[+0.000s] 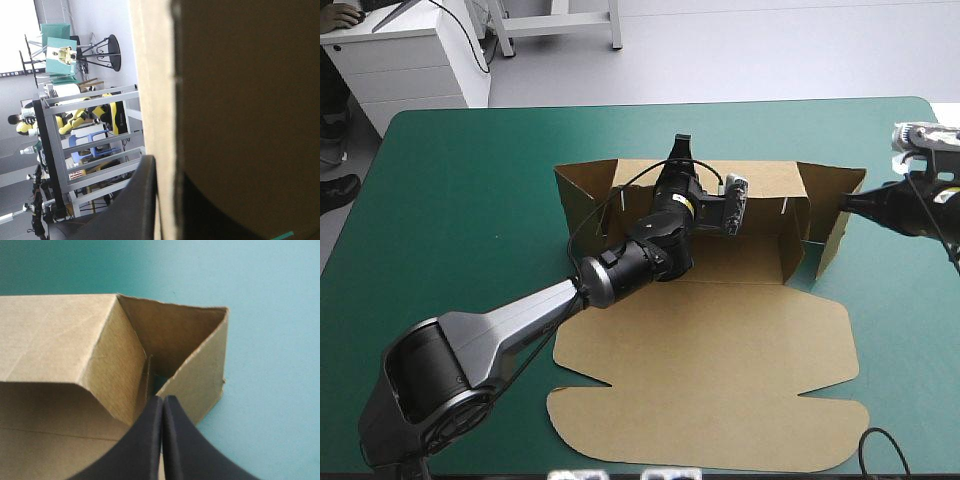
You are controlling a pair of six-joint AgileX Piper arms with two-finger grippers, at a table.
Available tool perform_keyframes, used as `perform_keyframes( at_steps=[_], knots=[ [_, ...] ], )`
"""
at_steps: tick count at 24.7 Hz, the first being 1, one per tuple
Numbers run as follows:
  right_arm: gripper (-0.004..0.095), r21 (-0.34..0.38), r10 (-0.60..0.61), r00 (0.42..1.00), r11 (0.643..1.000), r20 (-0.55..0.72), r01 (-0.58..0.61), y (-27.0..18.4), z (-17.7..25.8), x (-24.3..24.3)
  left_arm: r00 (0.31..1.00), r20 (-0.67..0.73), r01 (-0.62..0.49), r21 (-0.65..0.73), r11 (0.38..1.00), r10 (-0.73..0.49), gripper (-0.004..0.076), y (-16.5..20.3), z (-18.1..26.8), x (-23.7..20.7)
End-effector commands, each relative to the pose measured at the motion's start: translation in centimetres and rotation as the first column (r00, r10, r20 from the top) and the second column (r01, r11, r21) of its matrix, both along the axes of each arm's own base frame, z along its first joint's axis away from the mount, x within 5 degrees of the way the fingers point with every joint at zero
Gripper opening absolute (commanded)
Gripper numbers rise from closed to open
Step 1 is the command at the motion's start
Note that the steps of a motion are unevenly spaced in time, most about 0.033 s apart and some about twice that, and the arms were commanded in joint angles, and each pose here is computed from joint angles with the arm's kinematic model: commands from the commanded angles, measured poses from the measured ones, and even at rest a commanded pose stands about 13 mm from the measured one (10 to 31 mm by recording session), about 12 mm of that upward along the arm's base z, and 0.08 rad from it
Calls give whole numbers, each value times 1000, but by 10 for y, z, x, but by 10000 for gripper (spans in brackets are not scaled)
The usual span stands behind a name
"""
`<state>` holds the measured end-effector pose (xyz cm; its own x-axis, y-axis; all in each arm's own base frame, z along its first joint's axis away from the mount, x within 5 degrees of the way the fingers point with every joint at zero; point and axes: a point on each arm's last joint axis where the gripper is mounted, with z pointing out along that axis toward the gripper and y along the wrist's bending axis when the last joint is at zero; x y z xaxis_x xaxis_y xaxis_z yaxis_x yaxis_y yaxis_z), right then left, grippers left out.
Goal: Fold the box
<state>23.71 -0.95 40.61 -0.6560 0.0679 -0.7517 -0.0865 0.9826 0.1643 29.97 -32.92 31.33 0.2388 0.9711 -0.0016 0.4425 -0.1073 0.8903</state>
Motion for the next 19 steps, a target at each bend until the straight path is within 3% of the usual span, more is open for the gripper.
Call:
perform_keyframes(
  at_steps=[1,16,19],
  knots=[
    [-14,45,28,992,998,125,-34,3,20,17,998,-58,-31,-62,998,27,-8,1,6,-7],
    [-14,85,60,996,994,63,-65,-3,10,81,998,-61,-36,-61,997,33,-8,2,6,-7],
    [-14,56,63,995,996,78,-67,-5,8,86,997,-62,-38,-60,997,34,-8,2,6,-7]
  ],
)
